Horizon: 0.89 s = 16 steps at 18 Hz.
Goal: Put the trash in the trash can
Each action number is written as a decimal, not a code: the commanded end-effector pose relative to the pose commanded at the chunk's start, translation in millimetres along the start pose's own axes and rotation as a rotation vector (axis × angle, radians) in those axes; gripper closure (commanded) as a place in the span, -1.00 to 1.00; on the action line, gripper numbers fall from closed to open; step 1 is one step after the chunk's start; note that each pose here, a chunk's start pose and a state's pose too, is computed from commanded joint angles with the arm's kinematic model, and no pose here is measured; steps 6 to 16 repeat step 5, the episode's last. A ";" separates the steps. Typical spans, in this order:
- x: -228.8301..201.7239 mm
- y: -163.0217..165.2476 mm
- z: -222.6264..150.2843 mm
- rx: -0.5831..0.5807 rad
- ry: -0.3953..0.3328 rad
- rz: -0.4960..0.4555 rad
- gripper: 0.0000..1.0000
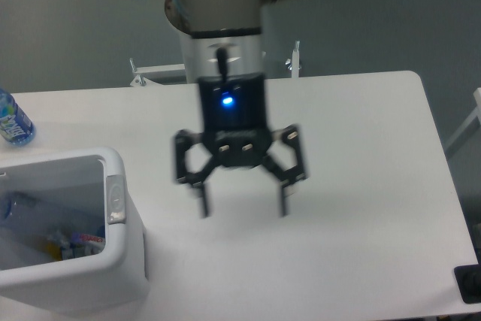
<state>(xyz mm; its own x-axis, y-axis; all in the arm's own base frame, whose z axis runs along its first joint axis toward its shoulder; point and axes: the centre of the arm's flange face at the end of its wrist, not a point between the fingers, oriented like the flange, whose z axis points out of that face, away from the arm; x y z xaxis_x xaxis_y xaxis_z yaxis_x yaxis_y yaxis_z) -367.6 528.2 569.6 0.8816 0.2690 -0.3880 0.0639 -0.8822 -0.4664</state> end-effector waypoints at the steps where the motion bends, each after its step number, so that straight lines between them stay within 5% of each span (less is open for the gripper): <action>1: -1.8 5.7 -0.7 -0.037 0.000 0.042 -1.00; 4: -12.3 16.5 -1.7 -0.079 0.003 0.139 -1.00; 16: -13.2 18.5 -4.1 -0.082 0.004 0.140 -1.00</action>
